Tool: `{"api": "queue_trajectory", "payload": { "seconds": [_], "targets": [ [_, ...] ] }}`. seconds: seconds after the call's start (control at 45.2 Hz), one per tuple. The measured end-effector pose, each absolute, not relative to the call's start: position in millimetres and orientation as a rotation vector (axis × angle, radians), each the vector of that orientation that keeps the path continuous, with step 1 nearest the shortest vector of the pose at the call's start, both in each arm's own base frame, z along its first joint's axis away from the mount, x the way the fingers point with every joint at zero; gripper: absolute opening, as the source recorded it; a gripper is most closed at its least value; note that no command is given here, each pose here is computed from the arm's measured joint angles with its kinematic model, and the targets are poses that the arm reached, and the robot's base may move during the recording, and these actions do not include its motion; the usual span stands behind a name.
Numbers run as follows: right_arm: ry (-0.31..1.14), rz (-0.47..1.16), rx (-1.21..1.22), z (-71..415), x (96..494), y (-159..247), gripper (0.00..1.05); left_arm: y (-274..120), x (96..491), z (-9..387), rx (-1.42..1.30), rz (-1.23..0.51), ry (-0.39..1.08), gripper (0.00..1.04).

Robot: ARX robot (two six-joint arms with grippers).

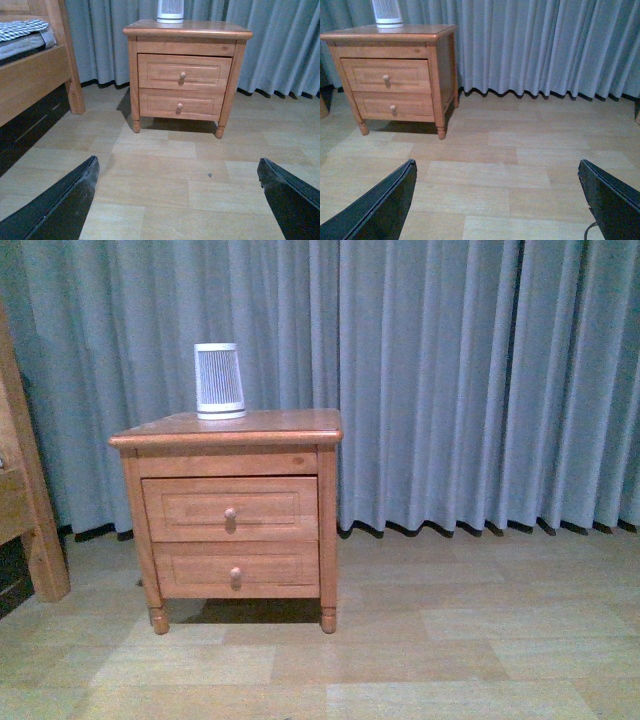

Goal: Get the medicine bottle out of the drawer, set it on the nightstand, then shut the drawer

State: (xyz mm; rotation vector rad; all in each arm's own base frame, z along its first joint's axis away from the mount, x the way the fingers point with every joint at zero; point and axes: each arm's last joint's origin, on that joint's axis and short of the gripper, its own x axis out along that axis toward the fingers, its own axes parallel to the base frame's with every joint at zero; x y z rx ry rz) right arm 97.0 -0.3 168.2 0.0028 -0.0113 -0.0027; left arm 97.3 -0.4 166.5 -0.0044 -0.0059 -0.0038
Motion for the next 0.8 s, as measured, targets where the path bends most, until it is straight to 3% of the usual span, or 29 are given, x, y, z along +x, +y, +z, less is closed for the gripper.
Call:
{"api": "queue_trajectory", "payload": {
  "seconds": [0.797],
  "targets": [
    [-0.011, -0.002, 0.003, 168.2, 97.0, -0.3, 0.98, -0.4, 97.3, 166.5, -0.004, -0.004, -0.006, 0.98]
  ]
}}
